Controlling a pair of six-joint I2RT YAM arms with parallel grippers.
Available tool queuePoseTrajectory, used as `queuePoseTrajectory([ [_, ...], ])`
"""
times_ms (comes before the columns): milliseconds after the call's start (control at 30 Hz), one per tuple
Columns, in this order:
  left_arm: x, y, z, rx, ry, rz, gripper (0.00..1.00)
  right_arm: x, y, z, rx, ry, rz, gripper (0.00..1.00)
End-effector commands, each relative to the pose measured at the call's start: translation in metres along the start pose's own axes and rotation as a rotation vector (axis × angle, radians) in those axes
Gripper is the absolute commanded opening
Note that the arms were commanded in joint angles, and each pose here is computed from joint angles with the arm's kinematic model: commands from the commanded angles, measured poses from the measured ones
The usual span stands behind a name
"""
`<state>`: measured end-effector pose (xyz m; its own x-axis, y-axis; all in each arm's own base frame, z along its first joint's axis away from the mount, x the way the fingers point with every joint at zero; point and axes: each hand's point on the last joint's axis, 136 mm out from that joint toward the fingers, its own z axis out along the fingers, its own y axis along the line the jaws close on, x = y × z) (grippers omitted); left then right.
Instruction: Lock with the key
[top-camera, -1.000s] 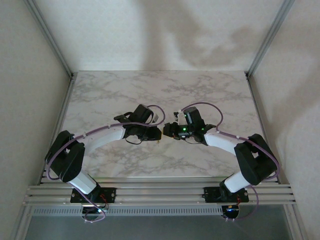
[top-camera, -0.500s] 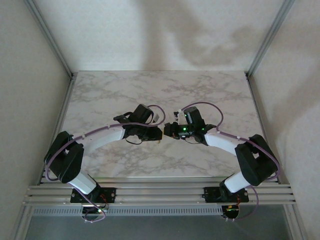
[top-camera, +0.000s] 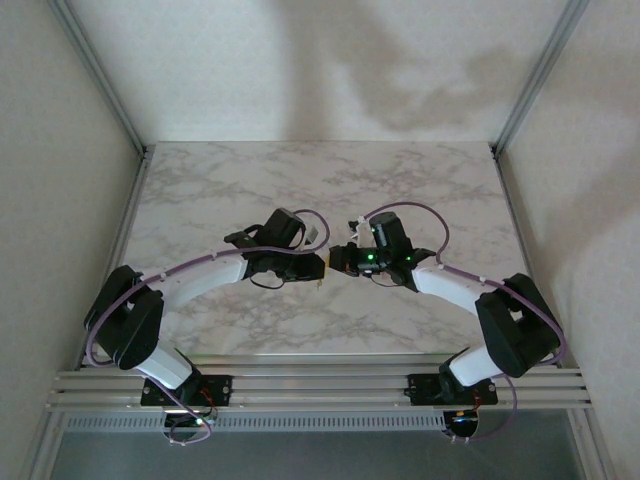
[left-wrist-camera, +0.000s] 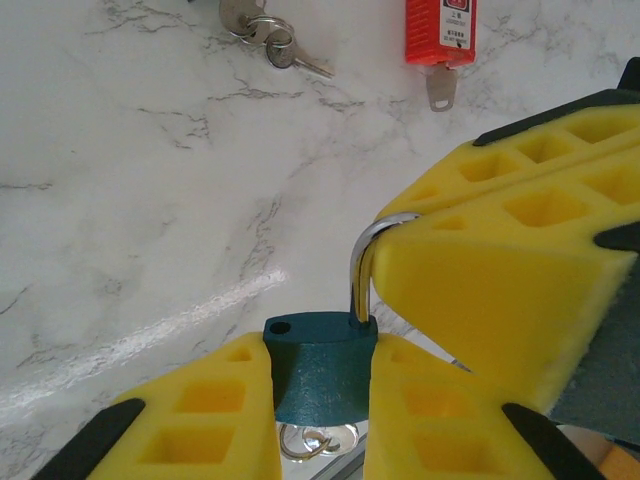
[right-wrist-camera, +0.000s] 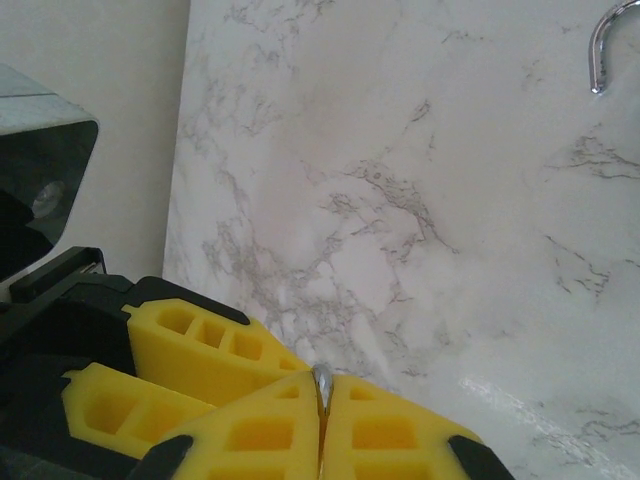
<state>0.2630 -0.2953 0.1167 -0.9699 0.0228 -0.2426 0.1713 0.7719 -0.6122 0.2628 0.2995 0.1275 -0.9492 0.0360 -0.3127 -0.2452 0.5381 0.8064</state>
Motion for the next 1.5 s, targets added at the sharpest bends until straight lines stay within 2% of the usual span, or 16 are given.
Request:
queuePoseTrajectory([
  [0, -0.001, -0.038, -0.016, 0.143, -0.022, 0.066, 0.0, 0.005, 0.0, -0.001, 0.012, 0.004, -0.036, 0.0],
  [300, 0.004, -0.038, -0.01, 0.164, 0.014, 0.062, 0.02, 0.007, 0.007, -0.002, -0.017, 0.008, -0.037, 0.0],
  [400, 0.004, -0.038, -0.008, 0.168, 0.025, 0.059, 0.14, 0.007, 0.008, -0.003, -0.023, 0.01, -0.037, 0.0],
  [567, 0.005, -0.042, -0.01, 0.185, 0.03, 0.07, 0.42, 0.007, 0.01, -0.004, -0.031, 0.01, -0.039, 0.0],
  [733, 0.008, -0.042, -0.011, 0.19, 0.04, 0.084, 0.56, 0.007, 0.013, -0.005, -0.039, 0.01, -0.04, 0.0],
  [933, 0.009, -0.043, -0.009, 0.203, 0.044, 0.082, 0.55, 0.009, 0.014, -0.003, -0.055, 0.02, -0.028, 0.0],
  [1467, 0.019, -0.049, -0.008, 0.258, 0.071, 0.08, 0.35, 0.012, 0.017, 0.003, -0.098, 0.06, 0.006, 0.0],
])
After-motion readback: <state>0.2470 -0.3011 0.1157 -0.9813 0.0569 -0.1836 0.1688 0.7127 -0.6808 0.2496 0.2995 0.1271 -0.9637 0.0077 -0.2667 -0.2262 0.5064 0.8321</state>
